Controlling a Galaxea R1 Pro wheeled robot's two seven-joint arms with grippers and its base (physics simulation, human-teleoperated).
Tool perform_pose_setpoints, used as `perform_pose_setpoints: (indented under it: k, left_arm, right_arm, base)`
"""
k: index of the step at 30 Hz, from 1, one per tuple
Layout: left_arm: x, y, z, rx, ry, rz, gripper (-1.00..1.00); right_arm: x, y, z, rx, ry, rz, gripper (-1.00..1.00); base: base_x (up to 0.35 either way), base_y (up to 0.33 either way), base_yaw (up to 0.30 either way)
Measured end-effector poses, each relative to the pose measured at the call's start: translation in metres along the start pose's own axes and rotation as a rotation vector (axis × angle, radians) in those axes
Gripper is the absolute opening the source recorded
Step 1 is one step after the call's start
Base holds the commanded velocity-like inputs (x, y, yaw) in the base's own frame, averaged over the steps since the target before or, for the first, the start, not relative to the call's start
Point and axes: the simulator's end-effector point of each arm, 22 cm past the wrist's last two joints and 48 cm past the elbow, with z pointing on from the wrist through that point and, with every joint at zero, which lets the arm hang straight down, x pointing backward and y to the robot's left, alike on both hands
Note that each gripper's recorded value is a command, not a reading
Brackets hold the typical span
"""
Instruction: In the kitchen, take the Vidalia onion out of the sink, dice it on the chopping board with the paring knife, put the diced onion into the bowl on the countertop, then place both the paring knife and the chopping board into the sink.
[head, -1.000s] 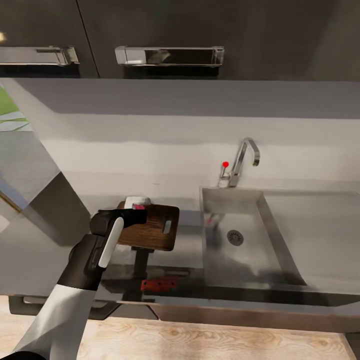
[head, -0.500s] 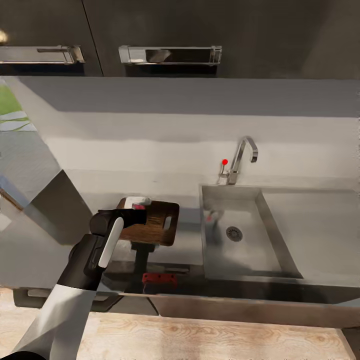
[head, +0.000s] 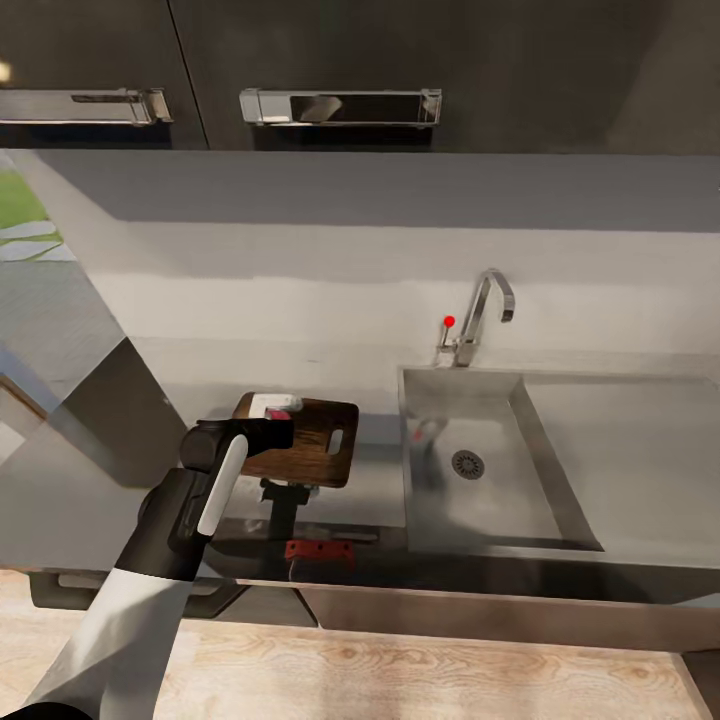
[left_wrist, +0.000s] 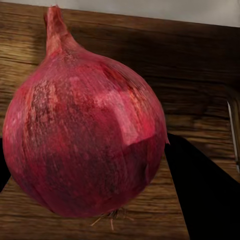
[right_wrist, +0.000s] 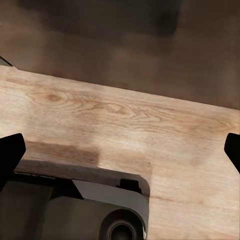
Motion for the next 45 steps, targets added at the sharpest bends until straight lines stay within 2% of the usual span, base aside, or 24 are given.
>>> perform_pose_setpoints:
  k: [13, 45]
  left_arm:
    - [0.012, 0.002, 0.009, -0.002, 0.027, -0.003, -1.0]
    - [0.009, 0.002, 0.012, 0.0, 0.01, -0.001, -1.0]
  right_arm:
    - [0.006, 0.001, 0.0, -0.002, 0.014, 0.001, 1.0]
    - [0.016, 0.002, -0.001, -0.006, 0.037, 0.002, 1.0]
  base:
    - [0.0, 0.0, 0.0]
    - [0.0, 0.0, 0.0]
